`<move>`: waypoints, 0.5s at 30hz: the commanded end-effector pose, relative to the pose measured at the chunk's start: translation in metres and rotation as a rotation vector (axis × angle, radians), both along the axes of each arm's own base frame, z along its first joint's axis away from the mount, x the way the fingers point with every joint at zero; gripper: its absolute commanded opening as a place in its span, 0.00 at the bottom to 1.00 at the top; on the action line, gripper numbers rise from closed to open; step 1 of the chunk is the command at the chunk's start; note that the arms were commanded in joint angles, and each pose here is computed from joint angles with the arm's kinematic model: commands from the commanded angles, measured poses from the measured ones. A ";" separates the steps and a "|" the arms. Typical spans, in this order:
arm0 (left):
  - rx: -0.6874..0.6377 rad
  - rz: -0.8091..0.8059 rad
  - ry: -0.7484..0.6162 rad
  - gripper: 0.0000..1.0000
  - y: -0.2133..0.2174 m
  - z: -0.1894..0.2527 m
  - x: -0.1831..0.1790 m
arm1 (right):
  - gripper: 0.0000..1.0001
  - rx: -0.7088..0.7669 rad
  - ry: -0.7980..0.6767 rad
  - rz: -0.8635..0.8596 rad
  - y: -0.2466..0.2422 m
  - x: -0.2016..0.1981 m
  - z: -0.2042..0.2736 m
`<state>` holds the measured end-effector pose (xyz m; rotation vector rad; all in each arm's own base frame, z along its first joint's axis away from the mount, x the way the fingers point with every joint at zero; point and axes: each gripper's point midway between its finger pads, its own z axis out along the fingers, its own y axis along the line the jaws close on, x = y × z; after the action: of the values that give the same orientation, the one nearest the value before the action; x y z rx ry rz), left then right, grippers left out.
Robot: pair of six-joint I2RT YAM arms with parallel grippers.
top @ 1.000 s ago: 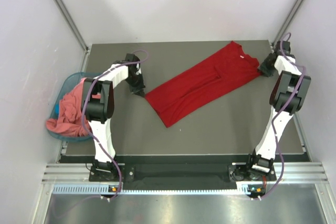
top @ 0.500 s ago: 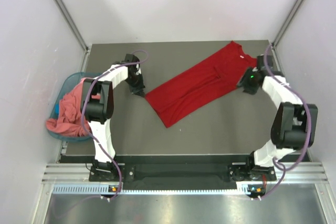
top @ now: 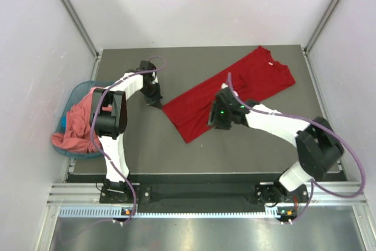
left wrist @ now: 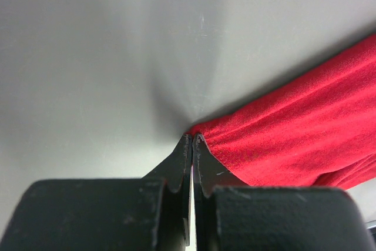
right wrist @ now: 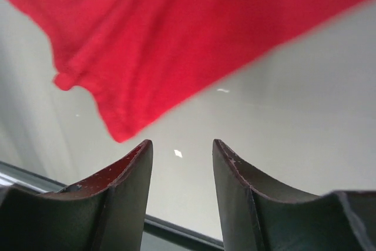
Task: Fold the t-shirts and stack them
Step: Fold the tshirt
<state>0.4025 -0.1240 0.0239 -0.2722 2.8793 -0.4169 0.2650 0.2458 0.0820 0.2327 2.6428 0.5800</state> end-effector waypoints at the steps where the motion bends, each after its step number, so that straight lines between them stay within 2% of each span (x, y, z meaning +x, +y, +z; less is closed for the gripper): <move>1: -0.007 -0.020 0.003 0.00 -0.004 0.000 -0.007 | 0.46 0.000 -0.089 -0.018 0.041 0.021 0.013; 6: 0.001 -0.021 0.010 0.00 -0.002 -0.003 -0.008 | 0.46 -0.068 -0.125 0.101 0.085 0.010 -0.004; 15: -0.004 -0.020 0.017 0.00 -0.003 -0.004 -0.008 | 0.46 -0.149 -0.103 0.070 0.106 -0.002 -0.024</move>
<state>0.4023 -0.1242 0.0237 -0.2690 2.8792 -0.4193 0.2561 0.3420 0.0463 0.0123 2.6387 0.4166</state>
